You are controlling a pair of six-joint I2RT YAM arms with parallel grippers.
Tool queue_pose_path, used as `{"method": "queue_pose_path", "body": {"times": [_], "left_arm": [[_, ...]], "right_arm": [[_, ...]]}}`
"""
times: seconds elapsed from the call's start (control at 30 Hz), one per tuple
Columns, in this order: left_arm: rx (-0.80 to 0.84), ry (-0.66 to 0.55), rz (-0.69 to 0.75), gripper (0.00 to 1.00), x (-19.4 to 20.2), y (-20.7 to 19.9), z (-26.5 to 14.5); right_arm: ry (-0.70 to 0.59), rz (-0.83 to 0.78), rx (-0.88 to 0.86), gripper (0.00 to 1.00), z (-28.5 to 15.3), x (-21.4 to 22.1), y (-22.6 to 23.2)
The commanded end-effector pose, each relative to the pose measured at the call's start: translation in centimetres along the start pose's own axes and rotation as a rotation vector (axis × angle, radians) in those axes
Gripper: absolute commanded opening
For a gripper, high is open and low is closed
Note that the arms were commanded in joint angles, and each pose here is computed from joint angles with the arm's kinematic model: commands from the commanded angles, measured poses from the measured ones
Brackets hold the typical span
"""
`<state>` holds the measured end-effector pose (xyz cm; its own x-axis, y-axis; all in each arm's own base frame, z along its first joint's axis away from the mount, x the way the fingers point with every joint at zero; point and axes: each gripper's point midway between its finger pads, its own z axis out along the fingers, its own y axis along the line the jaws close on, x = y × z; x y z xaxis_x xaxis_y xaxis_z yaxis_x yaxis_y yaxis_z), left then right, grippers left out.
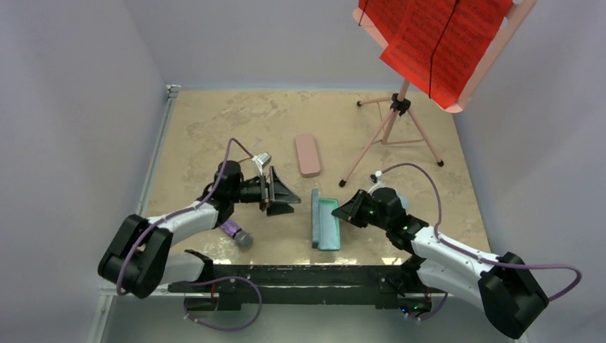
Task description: Organize the sunglasses
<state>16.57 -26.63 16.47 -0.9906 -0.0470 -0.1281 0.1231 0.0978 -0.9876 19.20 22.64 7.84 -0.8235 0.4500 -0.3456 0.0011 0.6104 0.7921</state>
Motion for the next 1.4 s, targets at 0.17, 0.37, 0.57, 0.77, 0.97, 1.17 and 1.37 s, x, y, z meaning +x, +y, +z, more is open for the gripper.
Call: {"method": "queue_pose_path", "body": {"times": [0.17, 0.37, 0.57, 0.77, 0.97, 1.17, 1.37], "left_arm": [[-0.838, -0.512, 0.107, 1.00, -5.2, 4.7, -9.3], [-1.073, -0.663, 0.043, 1.00, -5.9, 6.4, -13.6], [-1.224, -0.764, -0.005, 1.00, -7.4, 8.1, -15.9], [-1.291, -0.840, -0.035, 1.00, -9.0, 8.7, -17.1], [-1.325, -0.907, -0.065, 0.94, -11.8, 9.6, -18.6], [-1.438, -0.933, -0.102, 0.80, -14.3, 11.8, -19.9], [-1.487, -0.881, -0.128, 0.64, -15.8, 13.6, -19.4]], "right_arm": [[-0.286, 0.291, 0.178, 0.00, 1.0, -2.9, -5.5], [-0.371, 0.320, 0.249, 0.00, 2.0, -2.4, -5.6], [-0.370, 0.369, 0.281, 0.23, 2.1, -1.3, -6.4], [-0.336, 0.311, 0.306, 0.49, 1.8, -0.9, -6.1], [-0.371, 0.313, 0.327, 0.59, 0.2, -1.2, -7.1], [-0.436, 0.273, 0.364, 0.75, -2.5, -2.3, -8.1], [-0.465, 0.265, 0.343, 0.78, -4.2, -2.5, -8.5]]}}
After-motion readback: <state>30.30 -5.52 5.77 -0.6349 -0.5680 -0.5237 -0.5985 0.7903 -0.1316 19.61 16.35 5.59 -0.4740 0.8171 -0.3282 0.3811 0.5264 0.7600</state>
